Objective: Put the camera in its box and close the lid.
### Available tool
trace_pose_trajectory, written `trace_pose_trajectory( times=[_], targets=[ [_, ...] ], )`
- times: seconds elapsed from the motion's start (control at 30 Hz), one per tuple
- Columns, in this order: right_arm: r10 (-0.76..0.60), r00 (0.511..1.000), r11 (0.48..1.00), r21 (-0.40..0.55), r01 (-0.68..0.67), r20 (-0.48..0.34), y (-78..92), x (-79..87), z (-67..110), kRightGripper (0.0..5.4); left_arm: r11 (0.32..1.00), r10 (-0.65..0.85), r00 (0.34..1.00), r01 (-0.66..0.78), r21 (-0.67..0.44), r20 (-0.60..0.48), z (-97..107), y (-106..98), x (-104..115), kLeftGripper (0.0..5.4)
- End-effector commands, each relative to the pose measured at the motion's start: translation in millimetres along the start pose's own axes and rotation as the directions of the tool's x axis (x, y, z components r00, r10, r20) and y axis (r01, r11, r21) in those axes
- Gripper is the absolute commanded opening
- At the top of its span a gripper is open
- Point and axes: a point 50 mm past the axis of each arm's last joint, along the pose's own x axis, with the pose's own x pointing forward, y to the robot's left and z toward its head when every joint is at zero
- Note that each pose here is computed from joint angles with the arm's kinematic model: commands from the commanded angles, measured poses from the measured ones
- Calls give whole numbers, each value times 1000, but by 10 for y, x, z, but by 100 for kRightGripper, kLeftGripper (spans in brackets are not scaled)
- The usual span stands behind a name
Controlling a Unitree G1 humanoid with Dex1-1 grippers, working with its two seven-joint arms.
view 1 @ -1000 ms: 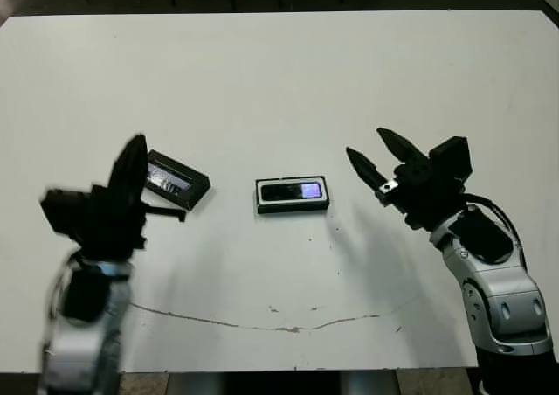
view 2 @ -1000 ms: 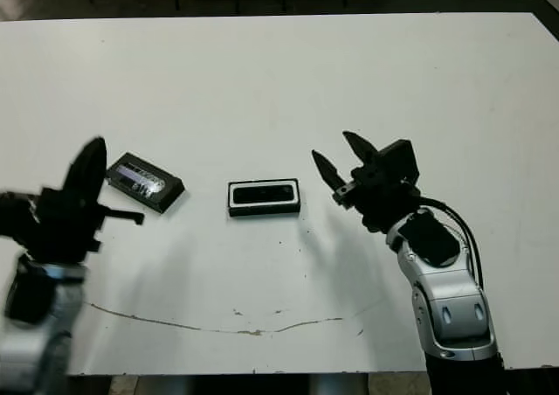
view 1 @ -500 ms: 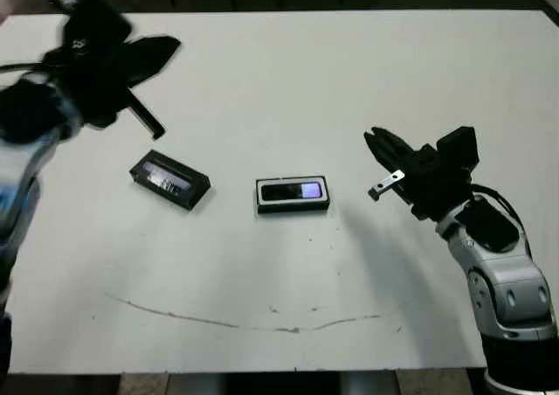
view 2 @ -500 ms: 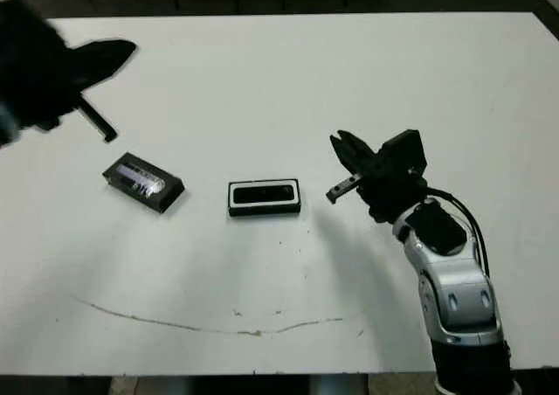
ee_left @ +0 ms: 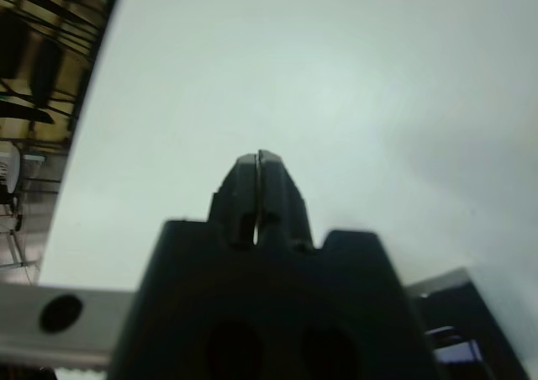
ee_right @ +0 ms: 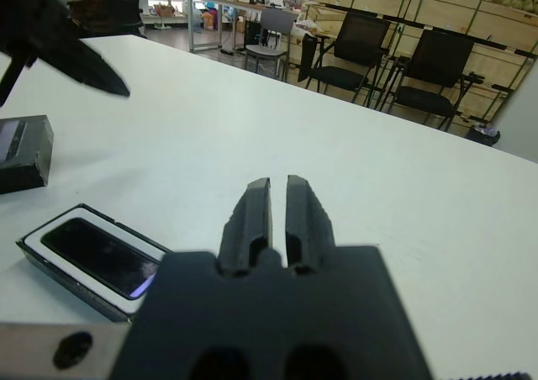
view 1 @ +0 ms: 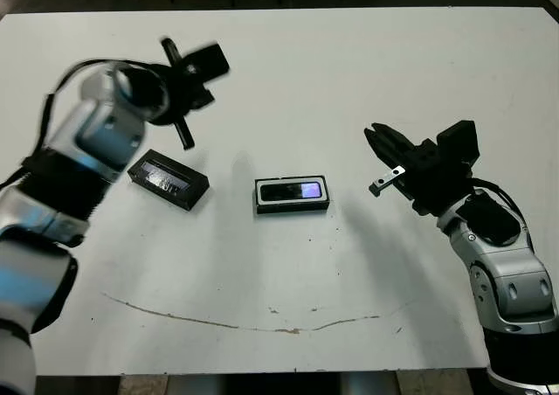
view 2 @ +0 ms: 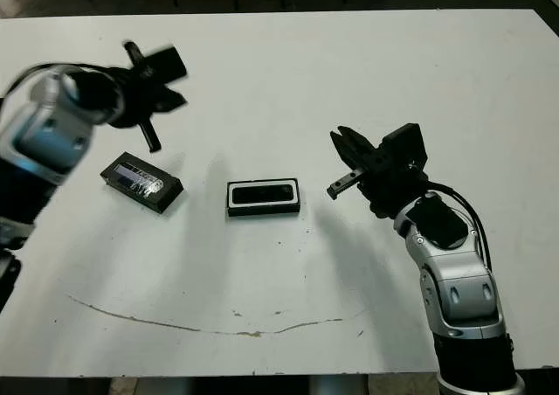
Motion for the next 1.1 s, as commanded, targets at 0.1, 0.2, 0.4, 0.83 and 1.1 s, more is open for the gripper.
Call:
trace_pose_trajectory(
  times=[0.1,0.2,0.4,0.83,1.1],
  targets=[
    [8,999,1000,14,-7,-43,8,-33,-89,2,980,-106,991,118,160,-81,-9,-36,32,0],
    [7,999,1000,0,-7,-46,8,-33,-92,2,964,-161,982,179,197,-104,-21,-61,23,0],
    [7,999,1000,14,-6,-52,17,-34,-96,2,936,-279,949,302,181,-145,-92,-131,5,0],
    [22,999,1000,14,-21,-48,34,-32,-107,2,875,-378,903,421,239,-205,-242,-305,31,0],
    [34,998,999,38,-32,-45,49,-45,-126,2,876,-367,904,415,245,-220,-329,-440,88,0]
  ],
)
